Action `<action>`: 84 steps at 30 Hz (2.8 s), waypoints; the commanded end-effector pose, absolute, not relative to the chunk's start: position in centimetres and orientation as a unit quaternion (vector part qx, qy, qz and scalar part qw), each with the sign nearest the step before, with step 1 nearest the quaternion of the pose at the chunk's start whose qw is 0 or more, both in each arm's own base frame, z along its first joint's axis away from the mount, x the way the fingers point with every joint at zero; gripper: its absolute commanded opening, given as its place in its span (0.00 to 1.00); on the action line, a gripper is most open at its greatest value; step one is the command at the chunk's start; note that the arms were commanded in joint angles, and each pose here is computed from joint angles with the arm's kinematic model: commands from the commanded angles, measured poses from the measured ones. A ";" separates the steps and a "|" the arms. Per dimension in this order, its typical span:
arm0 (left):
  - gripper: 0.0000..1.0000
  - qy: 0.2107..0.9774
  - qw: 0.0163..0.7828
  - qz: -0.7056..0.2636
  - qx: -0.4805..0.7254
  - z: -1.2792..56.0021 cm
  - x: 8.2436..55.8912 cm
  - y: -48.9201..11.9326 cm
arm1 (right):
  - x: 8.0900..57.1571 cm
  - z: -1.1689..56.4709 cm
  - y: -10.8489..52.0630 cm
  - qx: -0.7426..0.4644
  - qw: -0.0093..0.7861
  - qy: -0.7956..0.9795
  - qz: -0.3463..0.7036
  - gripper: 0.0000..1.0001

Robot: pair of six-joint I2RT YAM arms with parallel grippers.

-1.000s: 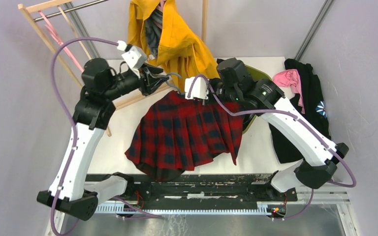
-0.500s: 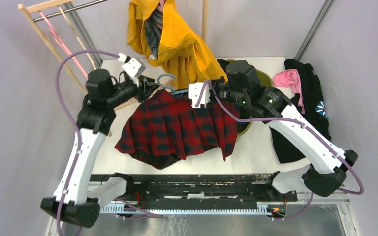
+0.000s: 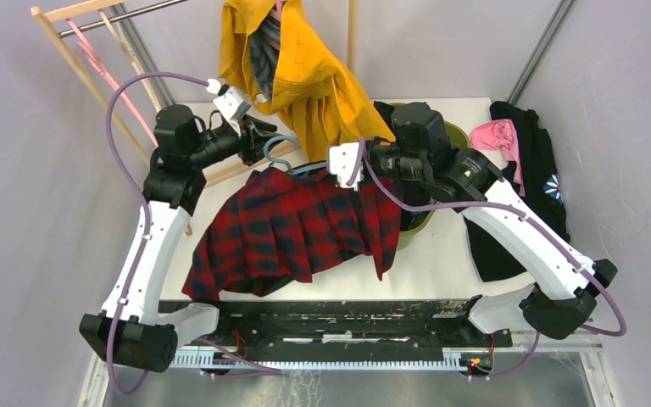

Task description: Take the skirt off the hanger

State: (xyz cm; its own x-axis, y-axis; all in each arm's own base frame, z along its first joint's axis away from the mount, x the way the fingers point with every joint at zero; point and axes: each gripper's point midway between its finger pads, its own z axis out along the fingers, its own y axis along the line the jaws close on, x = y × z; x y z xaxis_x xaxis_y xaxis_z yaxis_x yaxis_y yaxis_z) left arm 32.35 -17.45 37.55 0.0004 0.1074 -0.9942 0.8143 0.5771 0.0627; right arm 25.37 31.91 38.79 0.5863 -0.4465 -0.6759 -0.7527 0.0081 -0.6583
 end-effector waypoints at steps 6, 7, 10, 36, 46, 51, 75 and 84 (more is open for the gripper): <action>0.42 0.578 0.612 -0.402 0.360 41.9 26.6 -19.4 | 25.3 43.8 32.1 -0.662 0.624 0.387 0.148 0.01; 0.42 0.575 0.599 -0.424 0.362 41.7 25.8 -19.7 | 25.4 43.7 32.2 -0.663 0.623 0.388 0.150 0.01; 0.43 0.568 0.564 -0.469 0.374 41.2 23.7 -20.4 | 25.9 42.9 32.5 -0.665 0.618 0.393 0.150 0.01; 0.44 0.626 0.530 -0.455 0.348 37.2 23.5 -20.4 | 29.8 39.3 33.0 -0.659 0.597 0.431 0.155 0.01; 0.46 0.630 0.533 -0.441 0.353 37.2 26.3 -21.6 | 28.9 39.4 32.3 -0.665 0.594 0.426 0.151 0.01; 0.46 0.624 0.525 -0.454 0.359 37.4 27.7 -23.1 | 28.4 40.0 32.2 -0.664 0.600 0.418 0.153 0.01; 0.03 0.785 0.518 -0.154 0.303 29.4 28.6 -14.3 | 31.7 42.3 29.9 -0.644 0.629 0.433 0.036 0.01; 0.03 0.801 0.479 -0.176 0.314 26.6 26.3 -14.8 | 34.0 44.6 30.1 -0.604 0.664 0.440 0.009 0.01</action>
